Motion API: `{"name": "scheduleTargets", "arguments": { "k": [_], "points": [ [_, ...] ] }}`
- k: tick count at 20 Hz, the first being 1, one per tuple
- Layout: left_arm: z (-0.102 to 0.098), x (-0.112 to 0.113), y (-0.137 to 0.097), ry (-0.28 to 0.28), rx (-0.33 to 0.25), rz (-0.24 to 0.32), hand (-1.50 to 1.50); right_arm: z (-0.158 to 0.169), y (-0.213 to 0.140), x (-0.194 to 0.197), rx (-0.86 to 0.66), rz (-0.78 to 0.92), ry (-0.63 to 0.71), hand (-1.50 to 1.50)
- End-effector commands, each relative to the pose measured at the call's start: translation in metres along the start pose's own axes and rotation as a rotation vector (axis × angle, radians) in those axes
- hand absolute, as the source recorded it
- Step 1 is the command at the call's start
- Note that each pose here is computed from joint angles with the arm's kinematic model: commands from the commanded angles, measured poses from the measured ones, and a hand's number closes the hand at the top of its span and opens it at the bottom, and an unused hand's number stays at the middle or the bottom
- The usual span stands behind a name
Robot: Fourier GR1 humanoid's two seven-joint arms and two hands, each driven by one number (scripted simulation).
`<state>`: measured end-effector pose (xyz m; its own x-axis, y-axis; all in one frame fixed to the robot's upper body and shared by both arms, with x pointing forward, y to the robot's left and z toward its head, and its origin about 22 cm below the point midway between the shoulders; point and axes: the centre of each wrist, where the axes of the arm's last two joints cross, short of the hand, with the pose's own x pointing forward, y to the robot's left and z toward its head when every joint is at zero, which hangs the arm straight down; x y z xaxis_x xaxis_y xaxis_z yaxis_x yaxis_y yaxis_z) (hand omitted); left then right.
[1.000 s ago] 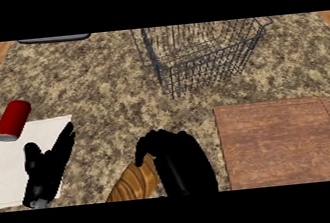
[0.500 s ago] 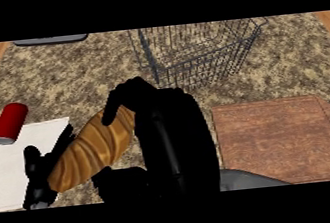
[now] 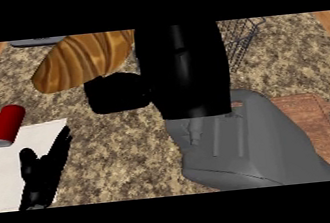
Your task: Pick the croissant from the cutting board and place it in the basket
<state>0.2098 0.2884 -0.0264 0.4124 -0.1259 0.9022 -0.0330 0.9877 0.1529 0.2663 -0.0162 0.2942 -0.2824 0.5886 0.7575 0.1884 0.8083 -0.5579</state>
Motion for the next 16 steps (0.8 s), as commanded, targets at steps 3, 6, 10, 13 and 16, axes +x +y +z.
{"name": "scheduleTargets", "arguments": {
  "k": [3, 6, 10, 13, 16],
  "points": [
    [-0.005, -0.024, -0.007, 0.125, 0.005, 0.006, 0.00, -0.047, -0.013, 0.018, 0.016, 0.046, 0.123, 1.50],
    [0.003, -0.013, 0.017, 0.110, 0.004, -0.006, 0.00, -0.059, 0.011, -0.027, 0.004, 0.110, 0.138, 1.50],
    [0.004, -0.030, -0.008, 0.120, -0.016, 0.011, 0.00, -0.089, -0.019, -0.037, 0.009, 0.097, 0.130, 1.50],
    [-0.001, -0.014, 0.014, 0.130, -0.002, 0.025, 0.00, -0.097, 0.005, -0.044, 0.006, 0.069, 0.161, 1.50],
    [0.000, -0.021, 0.000, 0.114, 0.008, 0.010, 0.00, -0.099, 0.019, -0.071, 0.021, 0.029, 0.176, 1.50]
  ]
}}
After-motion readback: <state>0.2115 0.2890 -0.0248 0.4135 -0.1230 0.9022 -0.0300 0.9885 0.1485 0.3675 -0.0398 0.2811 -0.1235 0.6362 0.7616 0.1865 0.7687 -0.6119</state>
